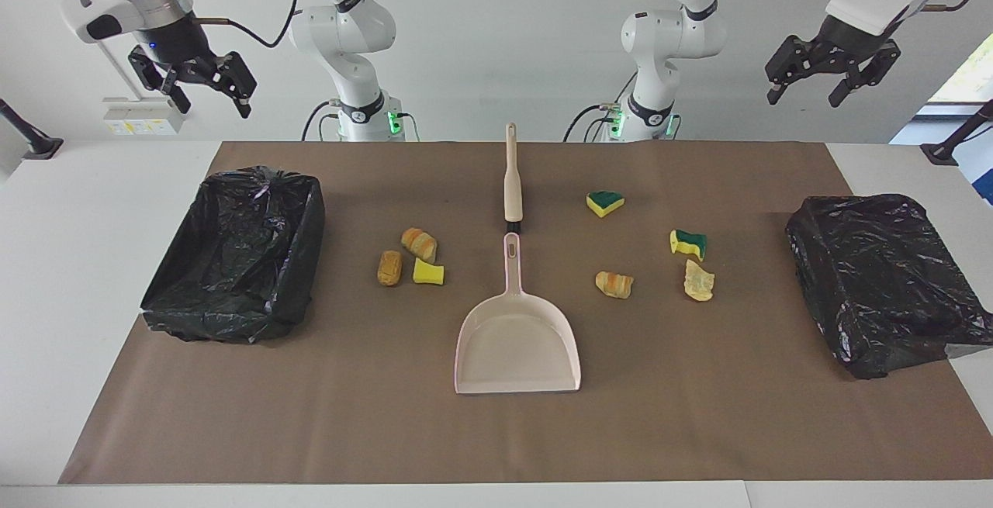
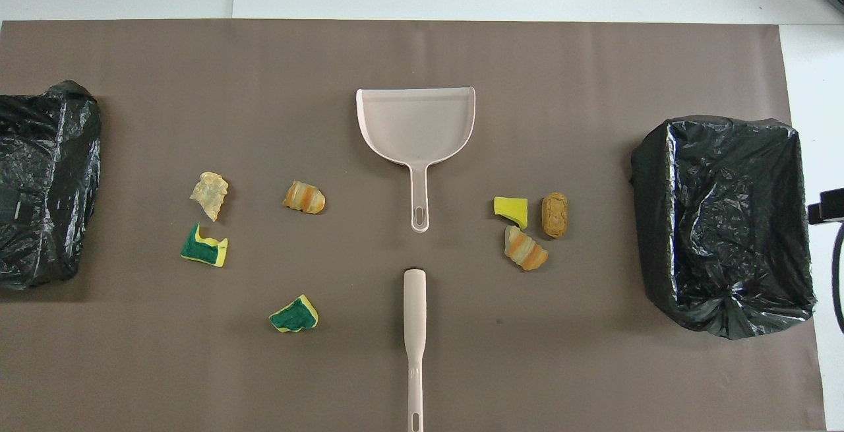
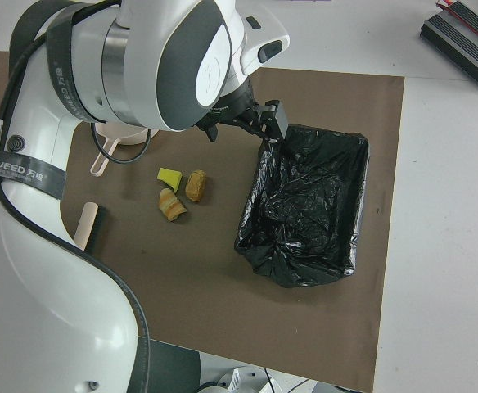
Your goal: Sweep and dump trash in bin
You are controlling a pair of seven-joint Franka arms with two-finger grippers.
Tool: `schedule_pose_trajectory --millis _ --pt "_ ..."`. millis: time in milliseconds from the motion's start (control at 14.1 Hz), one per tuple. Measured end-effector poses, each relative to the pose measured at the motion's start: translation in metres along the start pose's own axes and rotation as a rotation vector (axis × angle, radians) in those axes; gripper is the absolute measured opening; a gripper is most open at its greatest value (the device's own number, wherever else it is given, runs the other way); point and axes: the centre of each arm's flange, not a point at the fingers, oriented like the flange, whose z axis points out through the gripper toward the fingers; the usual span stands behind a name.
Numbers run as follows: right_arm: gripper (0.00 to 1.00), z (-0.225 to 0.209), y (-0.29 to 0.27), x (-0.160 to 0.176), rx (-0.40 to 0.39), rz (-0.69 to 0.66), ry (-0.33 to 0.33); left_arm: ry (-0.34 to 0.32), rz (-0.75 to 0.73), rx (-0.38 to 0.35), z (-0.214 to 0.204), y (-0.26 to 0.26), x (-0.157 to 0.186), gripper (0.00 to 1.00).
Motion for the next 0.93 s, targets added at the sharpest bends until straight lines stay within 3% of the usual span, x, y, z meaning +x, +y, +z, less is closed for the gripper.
schedule_pose_trajectory --millis 925 --pt "1.00 0.000 0.000 0.000 0.000 0.000 -0.001 -0.016 0.037 0.001 0.002 0.019 -0.006 1.00"
